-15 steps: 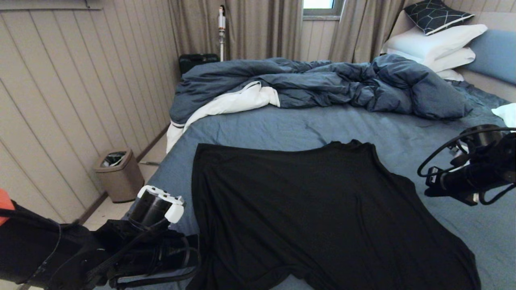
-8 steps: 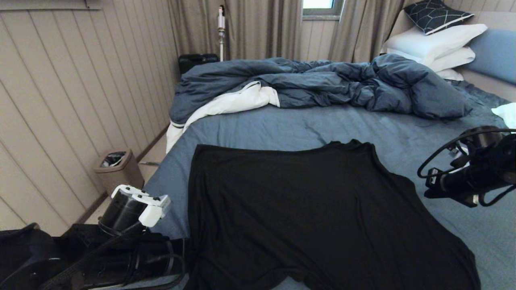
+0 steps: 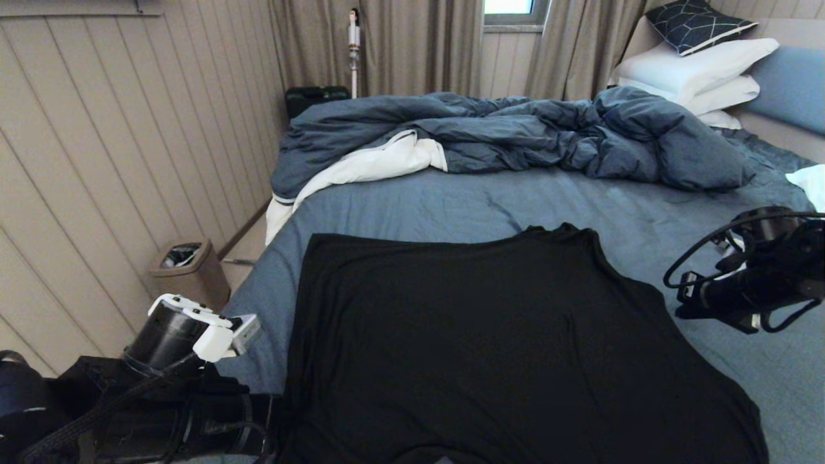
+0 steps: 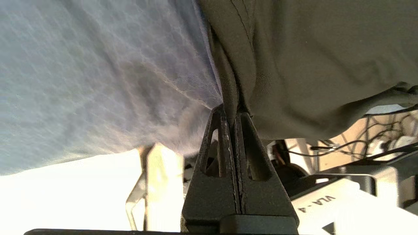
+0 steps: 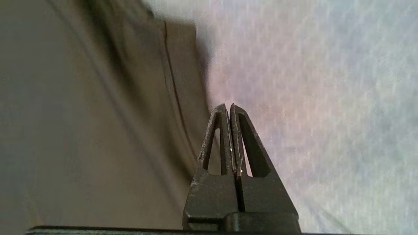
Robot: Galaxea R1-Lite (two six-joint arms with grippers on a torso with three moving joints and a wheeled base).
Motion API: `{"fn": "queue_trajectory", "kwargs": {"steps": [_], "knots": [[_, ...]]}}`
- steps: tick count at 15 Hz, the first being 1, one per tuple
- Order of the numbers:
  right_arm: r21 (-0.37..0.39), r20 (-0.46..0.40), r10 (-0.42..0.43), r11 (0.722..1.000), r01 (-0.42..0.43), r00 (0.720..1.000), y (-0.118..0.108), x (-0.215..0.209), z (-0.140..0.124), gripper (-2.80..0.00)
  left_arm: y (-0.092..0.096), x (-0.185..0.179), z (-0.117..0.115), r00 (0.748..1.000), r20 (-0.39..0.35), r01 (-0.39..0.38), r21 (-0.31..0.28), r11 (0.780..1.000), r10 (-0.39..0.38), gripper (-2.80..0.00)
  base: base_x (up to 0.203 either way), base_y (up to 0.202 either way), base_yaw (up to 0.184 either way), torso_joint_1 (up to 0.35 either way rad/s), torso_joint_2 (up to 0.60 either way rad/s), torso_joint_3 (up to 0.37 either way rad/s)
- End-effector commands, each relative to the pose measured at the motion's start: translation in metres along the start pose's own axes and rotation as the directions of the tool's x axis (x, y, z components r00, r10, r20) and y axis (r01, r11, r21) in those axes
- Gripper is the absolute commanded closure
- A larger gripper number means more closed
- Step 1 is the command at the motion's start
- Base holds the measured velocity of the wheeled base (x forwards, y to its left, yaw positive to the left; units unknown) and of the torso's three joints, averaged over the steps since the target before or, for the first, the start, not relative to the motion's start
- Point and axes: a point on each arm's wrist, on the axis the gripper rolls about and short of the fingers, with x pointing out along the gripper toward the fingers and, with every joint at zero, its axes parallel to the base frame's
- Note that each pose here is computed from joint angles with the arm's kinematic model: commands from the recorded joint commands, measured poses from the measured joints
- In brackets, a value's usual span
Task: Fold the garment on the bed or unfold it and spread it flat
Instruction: Unford the black T-shirt
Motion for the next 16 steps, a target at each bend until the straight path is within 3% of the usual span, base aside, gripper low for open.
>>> {"fn": "queue_trajectory", "kwargs": {"steps": [1,6,8,13,14,16], "knots": [[0.002,-0.006,-0.001,1.000,0.001,1.000,-0.002,0.007,-0.002,0.00,0.004,0.001,0.004,1.000,0.006,-0.014,0.001,1.000,0.014,0.00,0.000,0.000,0.000,0.000,0.00,0.000],[-0.002,0.001,-0.002,1.000,0.002,1.000,-0.001,0.008,-0.002,0.00,0.035,-0.002,0.002,0.994,-0.028,-0.104,0.038,0.994,0.105,0.00,0.000,0.000,0.000,0.000,0.00,0.000],[-0.004,0.000,0.001,1.000,-0.001,1.000,0.000,0.008,-0.002,0.00,0.040,-0.006,0.001,0.993,-0.026,-0.115,0.068,0.991,0.117,0.00,0.000,0.000,0.000,0.000,0.00,0.000],[-0.001,-0.003,-0.001,1.000,0.001,1.000,-0.002,0.010,-0.002,0.00,0.039,-0.004,0.001,0.996,-0.036,-0.084,0.067,0.994,0.086,0.00,0.000,0.000,0.000,0.000,0.00,0.000],[-0.001,-0.002,-0.001,1.000,0.001,1.000,-0.002,0.010,-0.002,0.00,0.039,-0.005,0.002,0.996,-0.031,-0.080,0.070,0.994,0.083,-2.80,0.000,0.000,0.000,0.000,0.00,0.000],[-0.002,0.003,0.001,1.000,-0.001,1.000,-0.002,0.009,-0.001,0.00,0.036,-0.009,0.006,0.997,-0.005,-0.072,0.064,0.995,0.072,-2.80,0.000,0.000,0.000,0.000,0.00,0.000]]}}
